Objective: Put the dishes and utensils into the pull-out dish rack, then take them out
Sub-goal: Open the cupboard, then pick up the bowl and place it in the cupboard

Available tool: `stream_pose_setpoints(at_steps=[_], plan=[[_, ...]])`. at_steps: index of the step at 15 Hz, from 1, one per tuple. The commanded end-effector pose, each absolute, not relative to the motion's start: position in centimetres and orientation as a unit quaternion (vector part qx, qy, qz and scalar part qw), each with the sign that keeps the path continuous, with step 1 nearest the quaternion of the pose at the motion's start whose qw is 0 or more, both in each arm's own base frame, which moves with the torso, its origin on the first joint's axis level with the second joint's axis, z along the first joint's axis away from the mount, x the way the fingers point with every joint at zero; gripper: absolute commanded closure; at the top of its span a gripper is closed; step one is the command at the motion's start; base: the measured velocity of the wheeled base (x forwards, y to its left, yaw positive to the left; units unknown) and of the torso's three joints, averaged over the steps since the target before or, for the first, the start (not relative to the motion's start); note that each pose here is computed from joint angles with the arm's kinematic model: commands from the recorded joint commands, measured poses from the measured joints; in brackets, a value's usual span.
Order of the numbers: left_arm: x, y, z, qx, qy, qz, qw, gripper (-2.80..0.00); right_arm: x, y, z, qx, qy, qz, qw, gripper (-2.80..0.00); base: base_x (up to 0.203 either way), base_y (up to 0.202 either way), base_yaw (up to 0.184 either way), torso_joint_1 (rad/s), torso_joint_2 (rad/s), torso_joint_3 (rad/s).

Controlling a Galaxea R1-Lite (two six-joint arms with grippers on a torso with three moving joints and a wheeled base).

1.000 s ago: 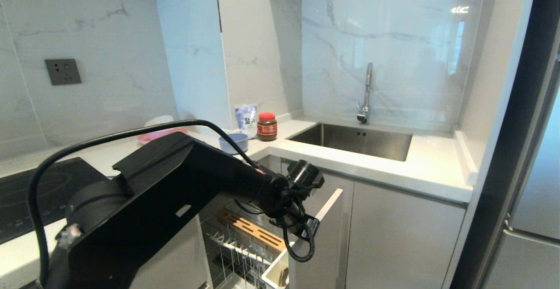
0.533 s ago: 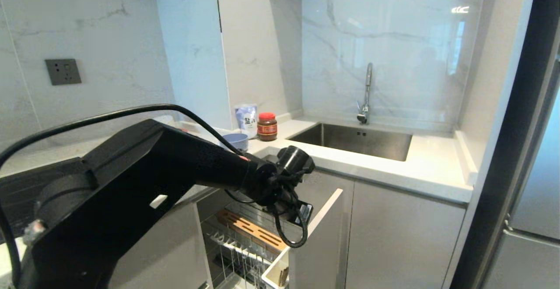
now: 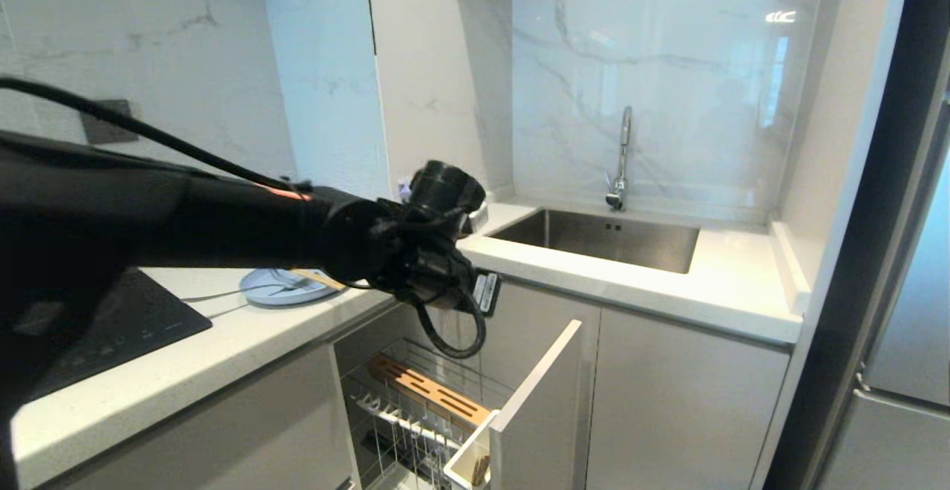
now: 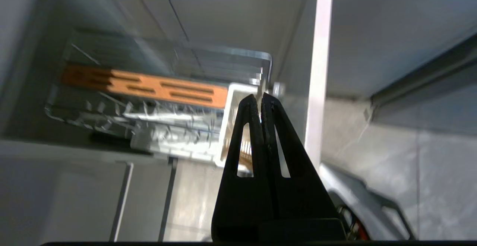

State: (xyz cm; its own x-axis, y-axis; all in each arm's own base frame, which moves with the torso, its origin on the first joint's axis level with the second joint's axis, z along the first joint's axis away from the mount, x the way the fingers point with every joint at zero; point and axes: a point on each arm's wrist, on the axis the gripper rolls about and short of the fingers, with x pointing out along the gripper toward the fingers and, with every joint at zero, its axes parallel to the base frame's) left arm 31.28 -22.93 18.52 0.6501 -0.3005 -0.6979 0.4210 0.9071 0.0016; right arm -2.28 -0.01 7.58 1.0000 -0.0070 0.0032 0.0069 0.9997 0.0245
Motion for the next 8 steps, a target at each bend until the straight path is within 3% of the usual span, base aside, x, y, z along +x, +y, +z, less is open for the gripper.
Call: stream_pose_setpoints(at_steps=[1,8], plan=[[28.0,-19.5,25.5,0.044,0.288,-0.199,0.936,0.00,-2.3,0.0,7.5,0.012,-0.003,-0.003,1.000,0.00,0.000,0.000,0.000,0.000,0.00,0.000],[17.6,-9.0,35.9,0.027,0.102,-0.164,0.981,0.00,-2.3,0.0,7.5,0.012,-0.003,-0.004,1.000,0.00,0.000,0.000,0.000,0.000,0.00,0.000]])
